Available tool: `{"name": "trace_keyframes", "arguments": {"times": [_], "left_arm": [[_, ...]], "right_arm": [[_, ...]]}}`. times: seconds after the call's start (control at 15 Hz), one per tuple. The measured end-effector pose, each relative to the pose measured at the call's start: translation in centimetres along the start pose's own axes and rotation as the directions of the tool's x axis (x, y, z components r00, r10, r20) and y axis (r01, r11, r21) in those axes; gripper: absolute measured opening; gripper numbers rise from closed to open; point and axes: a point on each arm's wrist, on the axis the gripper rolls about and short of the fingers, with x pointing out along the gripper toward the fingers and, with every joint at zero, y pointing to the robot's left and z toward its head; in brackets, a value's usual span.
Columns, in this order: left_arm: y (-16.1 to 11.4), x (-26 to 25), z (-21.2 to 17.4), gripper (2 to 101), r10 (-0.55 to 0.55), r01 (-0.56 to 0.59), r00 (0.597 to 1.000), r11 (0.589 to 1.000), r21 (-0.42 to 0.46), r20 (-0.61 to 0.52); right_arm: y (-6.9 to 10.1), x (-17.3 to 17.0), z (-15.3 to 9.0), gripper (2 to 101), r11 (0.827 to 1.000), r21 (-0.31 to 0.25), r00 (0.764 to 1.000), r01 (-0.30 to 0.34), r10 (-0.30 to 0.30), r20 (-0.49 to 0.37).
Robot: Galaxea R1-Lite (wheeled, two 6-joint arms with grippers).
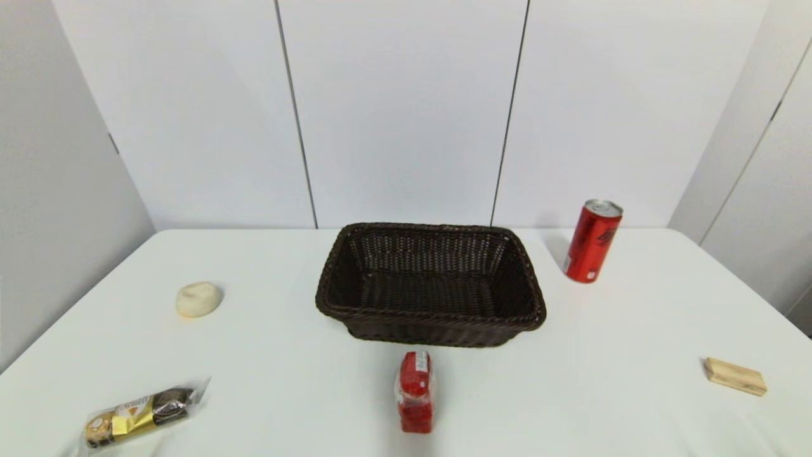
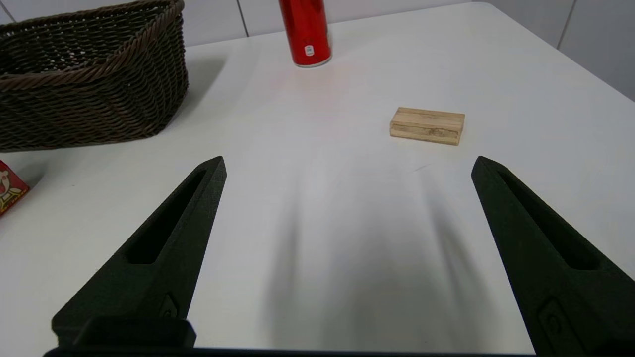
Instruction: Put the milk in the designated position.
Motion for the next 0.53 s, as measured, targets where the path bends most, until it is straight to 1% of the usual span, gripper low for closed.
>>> {"name": "trace_keyframes", "arguments": {"times": [0.53], "left_arm": [[0.00, 0.00, 0.00, 97.8, 0.000, 0.000, 1.000, 1.000, 0.000, -0.001]], "right_arm": [[0.00, 0.00, 0.00, 98.0, 1.000, 0.000, 1.000, 0.000, 0.000, 0.000]]}}
